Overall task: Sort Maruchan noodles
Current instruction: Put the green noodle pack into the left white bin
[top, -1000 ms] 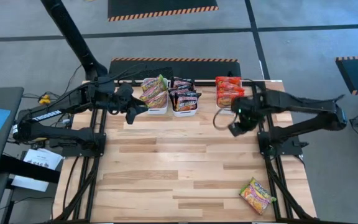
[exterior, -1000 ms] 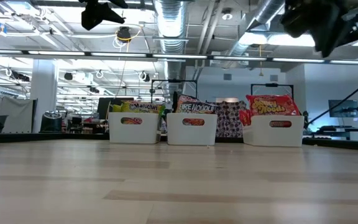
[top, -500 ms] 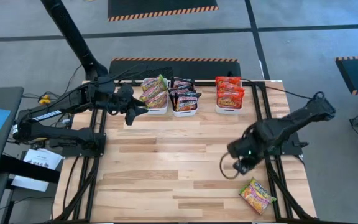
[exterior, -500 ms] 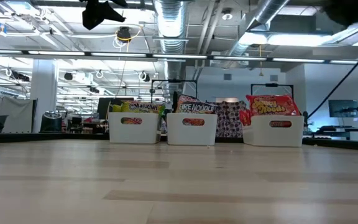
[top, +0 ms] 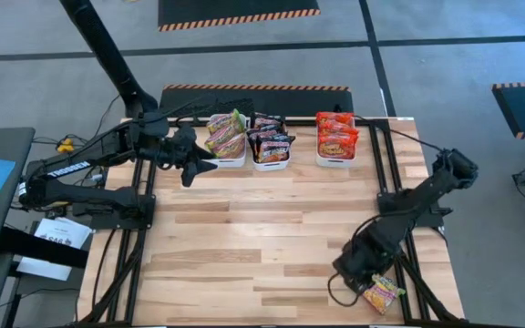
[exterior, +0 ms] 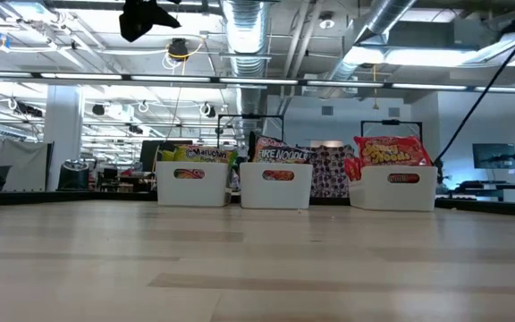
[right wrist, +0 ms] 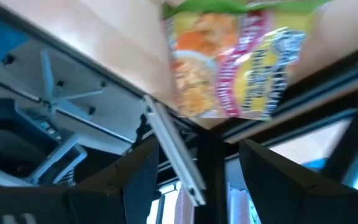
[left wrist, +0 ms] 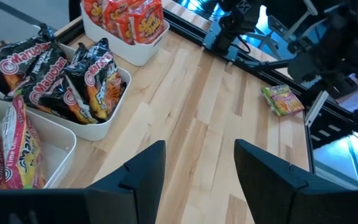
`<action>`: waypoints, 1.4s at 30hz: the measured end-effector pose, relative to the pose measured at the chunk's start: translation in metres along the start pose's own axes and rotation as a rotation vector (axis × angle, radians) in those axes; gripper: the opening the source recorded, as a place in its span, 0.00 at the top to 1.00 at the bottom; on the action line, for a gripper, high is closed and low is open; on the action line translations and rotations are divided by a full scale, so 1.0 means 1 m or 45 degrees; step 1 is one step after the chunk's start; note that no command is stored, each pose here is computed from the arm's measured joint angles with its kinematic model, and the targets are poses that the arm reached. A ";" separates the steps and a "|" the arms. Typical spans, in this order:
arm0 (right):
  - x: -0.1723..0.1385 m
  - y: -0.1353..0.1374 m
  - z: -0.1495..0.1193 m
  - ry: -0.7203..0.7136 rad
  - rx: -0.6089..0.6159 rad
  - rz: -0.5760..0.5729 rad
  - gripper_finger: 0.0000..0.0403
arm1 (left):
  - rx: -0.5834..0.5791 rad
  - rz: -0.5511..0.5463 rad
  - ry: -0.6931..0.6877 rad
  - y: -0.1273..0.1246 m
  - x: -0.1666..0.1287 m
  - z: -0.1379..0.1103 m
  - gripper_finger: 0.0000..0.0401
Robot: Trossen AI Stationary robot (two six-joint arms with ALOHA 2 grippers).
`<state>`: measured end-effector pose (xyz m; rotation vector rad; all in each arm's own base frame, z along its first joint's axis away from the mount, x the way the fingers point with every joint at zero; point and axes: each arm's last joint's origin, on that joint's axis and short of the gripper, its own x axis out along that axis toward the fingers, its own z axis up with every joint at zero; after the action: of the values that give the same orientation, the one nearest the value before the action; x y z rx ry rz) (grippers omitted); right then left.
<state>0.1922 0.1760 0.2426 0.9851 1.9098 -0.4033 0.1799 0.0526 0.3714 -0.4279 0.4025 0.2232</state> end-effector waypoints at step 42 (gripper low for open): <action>0.137 0.033 0.028 0.073 0.113 -0.411 0.61 | -0.072 0.004 -0.002 0.000 0.000 0.000 0.55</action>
<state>0.1989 0.2441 0.1166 0.7503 2.1244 -0.6573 0.1799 0.0528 0.3714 -0.4826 0.3964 0.2383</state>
